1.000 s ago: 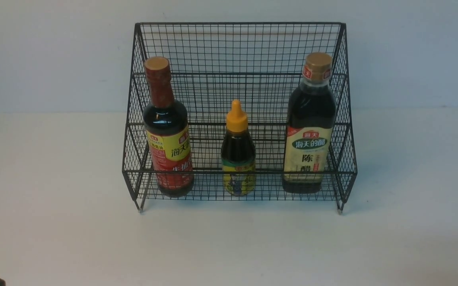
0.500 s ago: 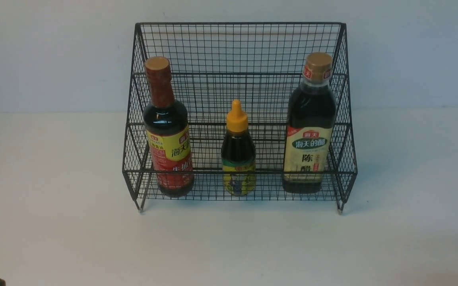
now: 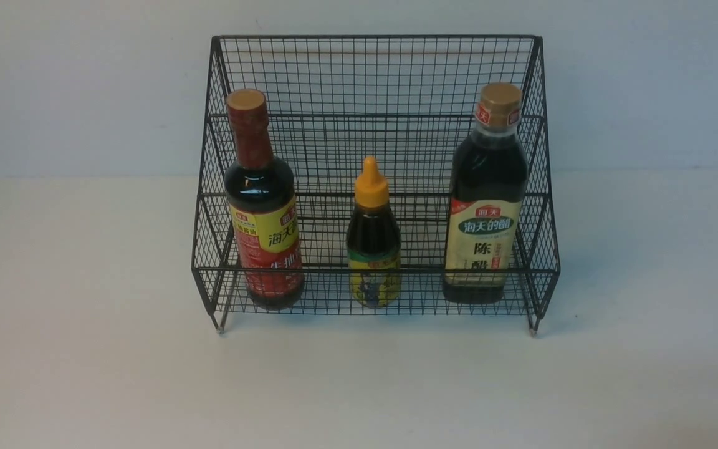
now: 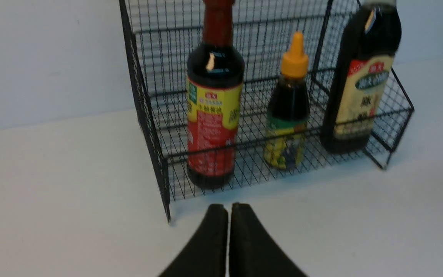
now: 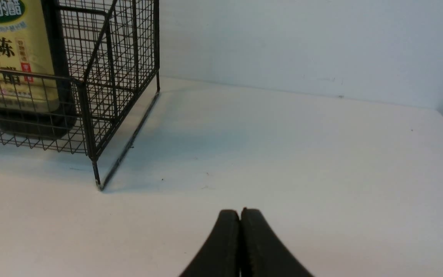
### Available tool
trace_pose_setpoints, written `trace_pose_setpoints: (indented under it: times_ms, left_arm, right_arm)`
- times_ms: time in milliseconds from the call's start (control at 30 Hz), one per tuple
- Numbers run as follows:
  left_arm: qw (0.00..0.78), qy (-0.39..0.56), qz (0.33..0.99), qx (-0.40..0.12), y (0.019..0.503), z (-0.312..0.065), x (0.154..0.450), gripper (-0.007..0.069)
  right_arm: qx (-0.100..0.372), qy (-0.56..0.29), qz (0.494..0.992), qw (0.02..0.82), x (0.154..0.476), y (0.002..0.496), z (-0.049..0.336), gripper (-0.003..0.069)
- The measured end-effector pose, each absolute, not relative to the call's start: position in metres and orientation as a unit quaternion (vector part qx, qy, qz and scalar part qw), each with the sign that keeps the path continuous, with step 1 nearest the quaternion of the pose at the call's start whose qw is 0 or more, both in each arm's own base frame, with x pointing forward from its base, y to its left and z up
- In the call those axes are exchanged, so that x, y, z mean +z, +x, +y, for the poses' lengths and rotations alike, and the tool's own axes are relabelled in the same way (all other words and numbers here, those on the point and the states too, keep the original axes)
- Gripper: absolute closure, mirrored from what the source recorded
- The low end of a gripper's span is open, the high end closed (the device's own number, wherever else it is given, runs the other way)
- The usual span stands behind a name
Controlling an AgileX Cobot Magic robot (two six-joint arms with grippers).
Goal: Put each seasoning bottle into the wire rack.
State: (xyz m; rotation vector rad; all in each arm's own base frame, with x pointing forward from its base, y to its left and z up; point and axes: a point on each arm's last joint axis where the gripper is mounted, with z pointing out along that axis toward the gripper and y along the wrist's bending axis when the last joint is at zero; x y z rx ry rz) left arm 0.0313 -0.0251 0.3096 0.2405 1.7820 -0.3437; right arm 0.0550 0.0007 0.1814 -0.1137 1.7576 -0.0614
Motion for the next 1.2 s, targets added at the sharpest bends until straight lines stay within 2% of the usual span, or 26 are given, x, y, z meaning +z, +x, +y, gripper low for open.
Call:
trace_pose_setpoints:
  times_ms: [167, 567, 733, 1000, 1200]
  left_arm:
    - [0.635, 0.086, 0.753, -0.148, 0.038, -0.024, 0.307, 0.0629]
    - [0.635, 0.085, 0.754, -0.148, 0.038, -0.024, 0.305, 0.0629]
    - [0.636, 0.089, 0.755, -0.133, 0.041, -0.022, 0.3, 0.0629]
    - [0.592, 0.086, 0.798, -0.072, 0.05, -0.015, 0.233, 0.0629]
    - [0.602, 0.064, 0.796, -0.008, 0.051, -0.005, 0.189, 0.0629]
  right_arm:
    - [-0.027, -0.05, 0.769, 0.636, 0.181, 0.055, 0.001, 0.0673]
    - [-0.027, -0.05, 0.769, 0.636, 0.181, 0.055, 0.001, 0.0673]
    - [-0.027, -0.05, 0.769, 0.636, 0.181, 0.055, 0.001, 0.0673]
    - [-0.027, -0.05, 0.769, 0.636, 0.181, 0.055, 0.001, 0.0673]
    - [-0.027, -0.05, 0.769, 0.636, 0.181, 0.055, 0.001, 0.0673]
